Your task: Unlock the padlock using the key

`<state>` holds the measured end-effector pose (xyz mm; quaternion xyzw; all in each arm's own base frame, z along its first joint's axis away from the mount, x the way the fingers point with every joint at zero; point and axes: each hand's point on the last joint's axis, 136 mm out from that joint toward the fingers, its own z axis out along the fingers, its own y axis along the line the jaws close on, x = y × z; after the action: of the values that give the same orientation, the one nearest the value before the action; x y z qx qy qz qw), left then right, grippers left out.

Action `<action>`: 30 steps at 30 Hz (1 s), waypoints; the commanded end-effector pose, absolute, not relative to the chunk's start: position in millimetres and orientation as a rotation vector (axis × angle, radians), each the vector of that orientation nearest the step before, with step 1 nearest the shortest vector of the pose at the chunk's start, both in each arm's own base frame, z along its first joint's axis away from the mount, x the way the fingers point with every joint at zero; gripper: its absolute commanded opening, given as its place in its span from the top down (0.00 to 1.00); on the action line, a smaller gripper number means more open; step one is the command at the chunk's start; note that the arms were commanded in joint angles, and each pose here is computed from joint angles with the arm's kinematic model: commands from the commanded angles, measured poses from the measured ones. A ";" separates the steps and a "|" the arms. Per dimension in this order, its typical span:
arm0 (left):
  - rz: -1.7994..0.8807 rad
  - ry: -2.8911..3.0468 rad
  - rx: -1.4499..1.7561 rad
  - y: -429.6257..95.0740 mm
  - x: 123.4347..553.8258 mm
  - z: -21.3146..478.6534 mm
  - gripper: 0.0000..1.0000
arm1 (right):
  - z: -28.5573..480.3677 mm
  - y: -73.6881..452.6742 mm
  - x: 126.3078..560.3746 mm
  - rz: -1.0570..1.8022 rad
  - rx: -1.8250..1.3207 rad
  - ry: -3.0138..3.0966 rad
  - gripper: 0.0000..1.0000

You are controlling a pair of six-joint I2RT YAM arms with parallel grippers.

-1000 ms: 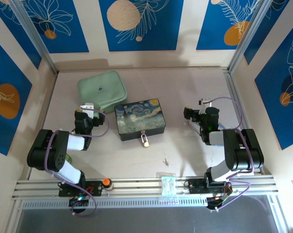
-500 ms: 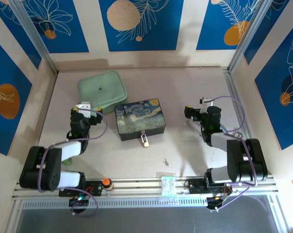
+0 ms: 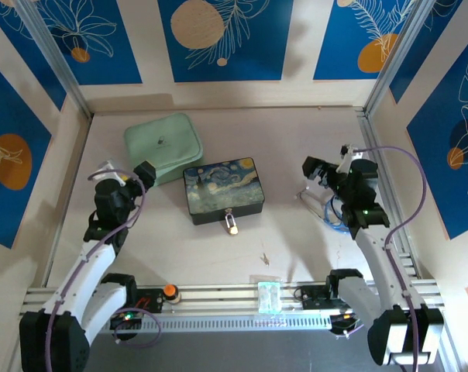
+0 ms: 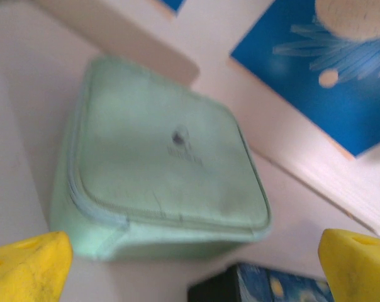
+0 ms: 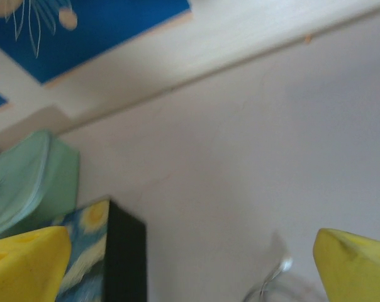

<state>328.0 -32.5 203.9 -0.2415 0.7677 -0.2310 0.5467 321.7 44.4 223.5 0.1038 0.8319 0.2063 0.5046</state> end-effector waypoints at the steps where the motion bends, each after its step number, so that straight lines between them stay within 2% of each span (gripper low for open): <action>1: -0.783 2.071 -0.620 -77.2 303.3 177.2 0.01 | 177.9 73.5 277.2 0.668 0.297 2.301 0.01; 3: -0.761 2.146 -0.574 -91.3 291.5 171.8 0.01 | 166.7 84.6 260.8 0.696 0.286 2.389 0.01; 6: -0.728 2.198 -0.489 -110.6 273.5 172.3 0.01 | 153.1 108.7 234.9 0.762 0.226 2.501 0.06; 16: -0.901 2.286 -0.306 -182.4 223.7 174.1 0.00 | 98.6 151.4 164.7 0.583 0.032 2.791 0.14; 21: -1.013 2.306 -0.261 -212.2 204.9 170.2 0.00 | 82.5 172.0 142.0 0.536 -0.067 2.890 0.30; 30: -1.007 2.373 -0.142 -244.5 177.8 153.1 0.00 | 56.4 187.2 127.1 0.325 -0.191 2.952 0.47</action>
<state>176.3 -241.7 153.7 -0.0406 0.8868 -0.3749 0.2672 123.2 190.0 56.6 -0.0769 0.9860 0.1300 0.0713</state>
